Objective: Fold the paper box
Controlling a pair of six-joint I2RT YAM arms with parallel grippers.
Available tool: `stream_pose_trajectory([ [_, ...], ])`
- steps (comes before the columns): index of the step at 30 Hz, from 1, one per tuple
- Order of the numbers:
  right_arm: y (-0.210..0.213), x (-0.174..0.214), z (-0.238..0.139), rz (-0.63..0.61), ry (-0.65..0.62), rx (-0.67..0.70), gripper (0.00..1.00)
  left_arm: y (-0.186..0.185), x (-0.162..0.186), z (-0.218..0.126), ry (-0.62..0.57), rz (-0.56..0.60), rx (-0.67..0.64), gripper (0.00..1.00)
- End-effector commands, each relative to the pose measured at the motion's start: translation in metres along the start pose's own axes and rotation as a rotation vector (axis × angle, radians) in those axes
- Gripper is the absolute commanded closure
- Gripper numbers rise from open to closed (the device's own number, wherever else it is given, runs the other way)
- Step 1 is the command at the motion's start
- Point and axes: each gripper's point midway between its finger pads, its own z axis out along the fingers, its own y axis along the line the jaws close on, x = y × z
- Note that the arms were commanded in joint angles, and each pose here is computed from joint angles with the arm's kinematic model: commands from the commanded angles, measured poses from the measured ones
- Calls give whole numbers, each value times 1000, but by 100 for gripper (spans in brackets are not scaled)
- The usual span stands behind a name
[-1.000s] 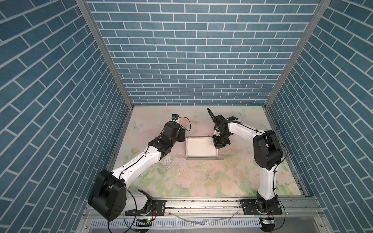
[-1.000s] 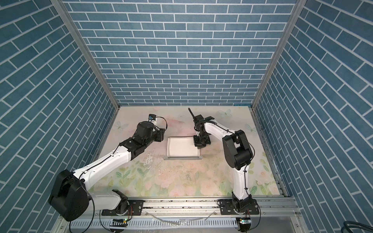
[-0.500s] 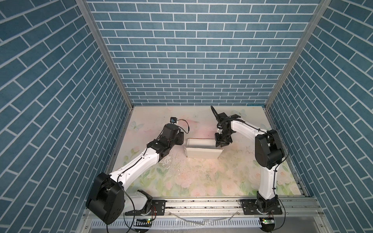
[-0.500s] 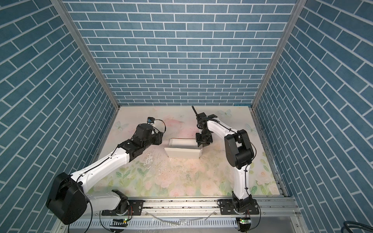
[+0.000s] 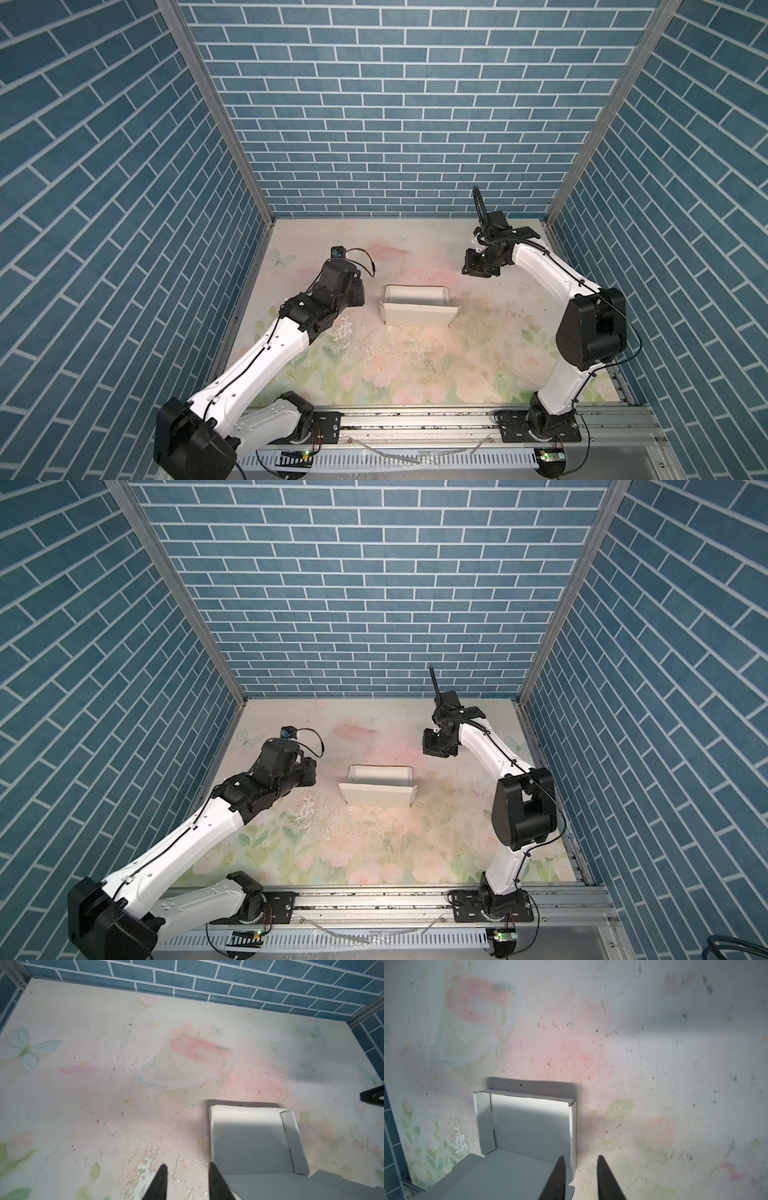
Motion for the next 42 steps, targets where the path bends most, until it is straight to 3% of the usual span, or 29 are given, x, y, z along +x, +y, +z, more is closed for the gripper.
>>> stream_pose_trajectory([
  [1,3,-18,12,-44,-67,-65,82,13,43,-9,110,-34,-98,77],
  [6,18,-38,33,-141,-83,-150,90,-1,77,-22,121,-41,-134,92],
  [15,31,-38,70,-262,-41,-241,92,-37,119,6,164,-89,-59,95],
  [22,36,-13,84,-303,14,-250,93,-58,127,32,181,-61,-18,95],
  [42,22,46,76,-273,57,-216,96,-59,113,88,176,-14,-11,96],
])
